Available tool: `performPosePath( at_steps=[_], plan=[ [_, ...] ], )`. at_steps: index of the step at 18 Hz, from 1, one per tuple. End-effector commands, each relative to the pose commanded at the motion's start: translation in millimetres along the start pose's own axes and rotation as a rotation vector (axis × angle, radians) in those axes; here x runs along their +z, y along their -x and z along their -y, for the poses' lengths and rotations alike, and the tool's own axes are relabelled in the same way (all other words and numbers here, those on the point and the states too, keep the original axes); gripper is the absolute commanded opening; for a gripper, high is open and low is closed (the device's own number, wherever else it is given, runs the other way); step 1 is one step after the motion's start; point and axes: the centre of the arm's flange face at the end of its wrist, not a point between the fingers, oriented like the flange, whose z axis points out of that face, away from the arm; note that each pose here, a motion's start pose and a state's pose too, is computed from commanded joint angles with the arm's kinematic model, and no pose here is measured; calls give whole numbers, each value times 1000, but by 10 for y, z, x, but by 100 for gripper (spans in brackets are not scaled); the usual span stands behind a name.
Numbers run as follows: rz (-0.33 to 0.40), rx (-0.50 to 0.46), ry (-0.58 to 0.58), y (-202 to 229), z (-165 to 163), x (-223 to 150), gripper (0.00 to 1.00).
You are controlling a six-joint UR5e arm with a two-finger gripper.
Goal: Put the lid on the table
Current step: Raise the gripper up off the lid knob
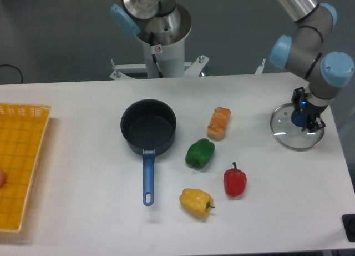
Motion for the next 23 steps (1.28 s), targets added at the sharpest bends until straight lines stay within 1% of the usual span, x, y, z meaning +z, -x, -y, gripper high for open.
performPosePath(
  at_steps=[2, 3, 4, 6, 8, 11, 14, 15, 17, 19, 21, 23],
  plan=[
    [0, 0, 0, 5, -3, 3, 67],
    [0, -2, 0, 5, -3, 3, 69],
    [1, 0, 1, 4, -3, -6, 75],
    [5, 1, 4, -2, -2, -44, 92],
    [7, 1, 5, -6, -1, -72, 99],
    [20, 0, 14, -29, 7, -185, 99],
    [50, -1, 33, -94, 43, -493, 99],
    [58, 0, 41, -126, 80, -597, 99],
    [52, -2, 32, -167, 171, -736, 99],
    [44, -1, 21, -197, 238, -815, 99],
    [49, -24, 22, -168, 425, -935, 99],
    [52, -51, 23, -147, 543, -990, 99]
  ],
)
